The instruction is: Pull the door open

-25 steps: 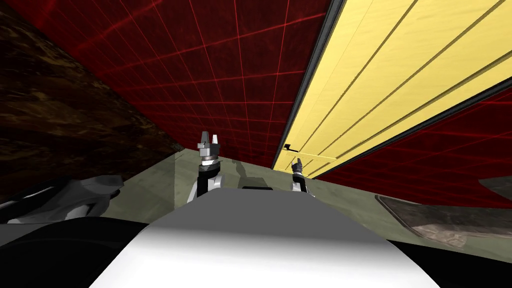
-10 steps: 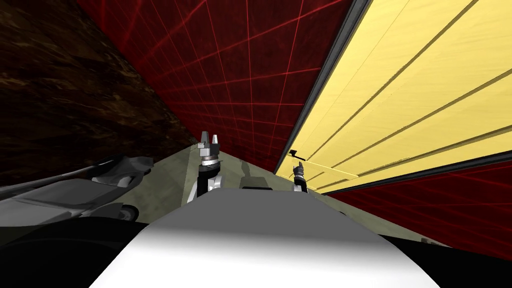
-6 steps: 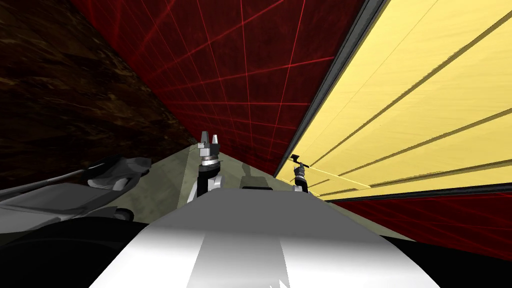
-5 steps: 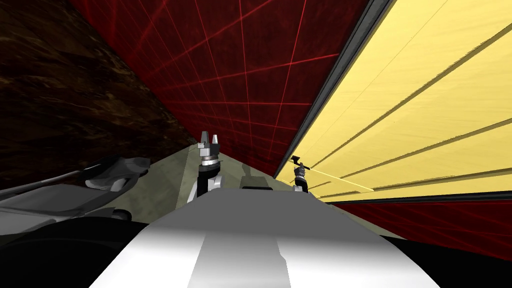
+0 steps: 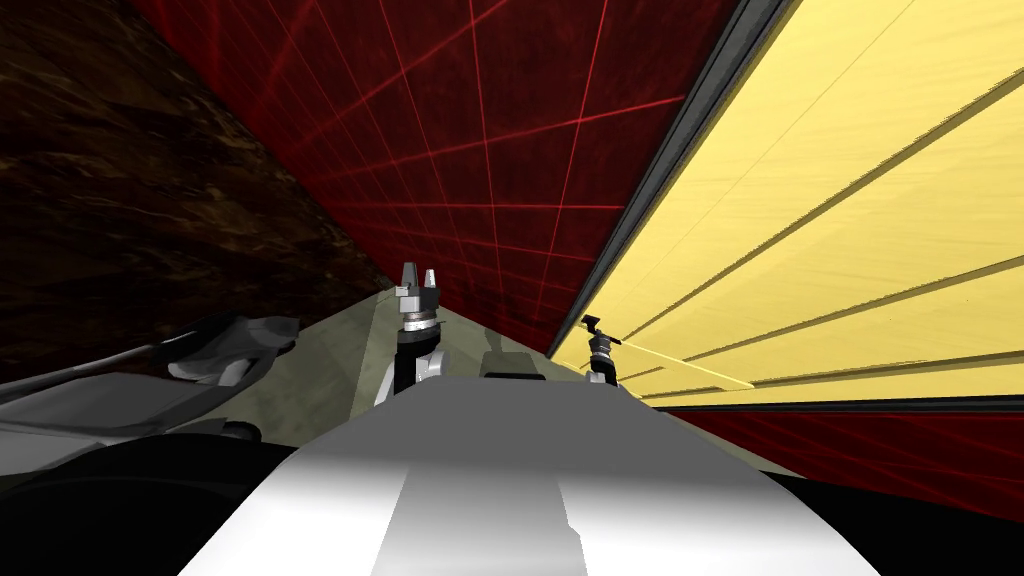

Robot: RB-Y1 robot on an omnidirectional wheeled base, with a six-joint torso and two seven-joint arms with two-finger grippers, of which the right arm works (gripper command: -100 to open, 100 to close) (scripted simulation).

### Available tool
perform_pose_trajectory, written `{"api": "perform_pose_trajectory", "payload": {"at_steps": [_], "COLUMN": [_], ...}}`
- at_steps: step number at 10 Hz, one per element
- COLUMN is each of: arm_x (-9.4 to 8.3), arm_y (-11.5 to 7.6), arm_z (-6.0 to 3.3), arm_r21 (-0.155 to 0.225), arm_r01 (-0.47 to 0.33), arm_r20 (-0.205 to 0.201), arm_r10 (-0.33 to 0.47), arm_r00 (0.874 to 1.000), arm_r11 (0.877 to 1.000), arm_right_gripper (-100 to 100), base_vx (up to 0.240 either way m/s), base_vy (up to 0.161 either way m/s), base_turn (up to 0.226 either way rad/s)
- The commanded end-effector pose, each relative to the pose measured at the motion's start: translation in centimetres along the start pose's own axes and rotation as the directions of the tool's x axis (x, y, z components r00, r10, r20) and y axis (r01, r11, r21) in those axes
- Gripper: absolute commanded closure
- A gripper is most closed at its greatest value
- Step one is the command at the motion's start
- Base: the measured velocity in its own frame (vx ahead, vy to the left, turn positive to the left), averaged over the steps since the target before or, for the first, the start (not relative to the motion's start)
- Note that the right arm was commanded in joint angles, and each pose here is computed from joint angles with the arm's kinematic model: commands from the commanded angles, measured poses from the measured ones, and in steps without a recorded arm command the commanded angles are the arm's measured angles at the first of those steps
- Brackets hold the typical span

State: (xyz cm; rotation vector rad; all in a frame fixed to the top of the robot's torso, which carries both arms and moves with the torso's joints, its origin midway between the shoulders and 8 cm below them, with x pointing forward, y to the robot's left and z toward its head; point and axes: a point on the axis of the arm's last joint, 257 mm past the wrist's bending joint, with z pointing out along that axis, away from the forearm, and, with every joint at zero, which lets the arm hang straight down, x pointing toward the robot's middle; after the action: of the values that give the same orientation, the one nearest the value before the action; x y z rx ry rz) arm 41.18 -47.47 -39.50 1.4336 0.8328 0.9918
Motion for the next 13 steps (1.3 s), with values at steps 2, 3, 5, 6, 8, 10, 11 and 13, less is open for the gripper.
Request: {"api": "perform_pose_trajectory", "payload": {"at_steps": [2, 3, 5, 6, 8, 10, 11, 13], "arm_x": [0.2, 0.2, 0.4, 0.6, 1.0, 1.6, 1.8, 1.7], "arm_y": [0.0, 0.0, -0.2, -0.2, -0.2, -0.2, -0.2, -0.3], "arm_z": [0.03, 0.03, -0.25, -0.31, -0.48, -0.72, -0.81, -0.77], "arm_r21": [-0.001, -0.001, 0.007, 0.007, 0.009, 0.013, 0.015, 0.018], "arm_r01": [-0.001, -0.001, 0.002, 0.003, 0.003, 0.003, 0.003, 0.005], "arm_r20": [-0.004, -0.004, -0.03, -0.042, -0.07, -0.104, -0.116, -0.119], "arm_r10": [0.001, 0.001, -0.002, -0.002, -0.002, -0.001, -0.001, -0.002], "arm_r00": [1.0, 1.0, 1.0, 0.999, 0.998, 0.995, 0.993, 0.993], "arm_r11": [1.0, 1.0, 1.0, 1.0, 1.0, 1.0, 1.0, 1.0], "arm_right_gripper": [100, 100, 100, 100, 100, 100, 100, 100], "base_vx": [-0.012, 0.0, -0.152, -0.231, -0.211, -0.233, -0.25, -0.174], "base_vy": [0.002, 0.0, -0.031, -0.057, -0.018, -0.031, -0.016, -0.013], "base_turn": [0.005, 0.0, 0.105, 0.118, 0.094, 0.107, 0.122, 0.06]}}
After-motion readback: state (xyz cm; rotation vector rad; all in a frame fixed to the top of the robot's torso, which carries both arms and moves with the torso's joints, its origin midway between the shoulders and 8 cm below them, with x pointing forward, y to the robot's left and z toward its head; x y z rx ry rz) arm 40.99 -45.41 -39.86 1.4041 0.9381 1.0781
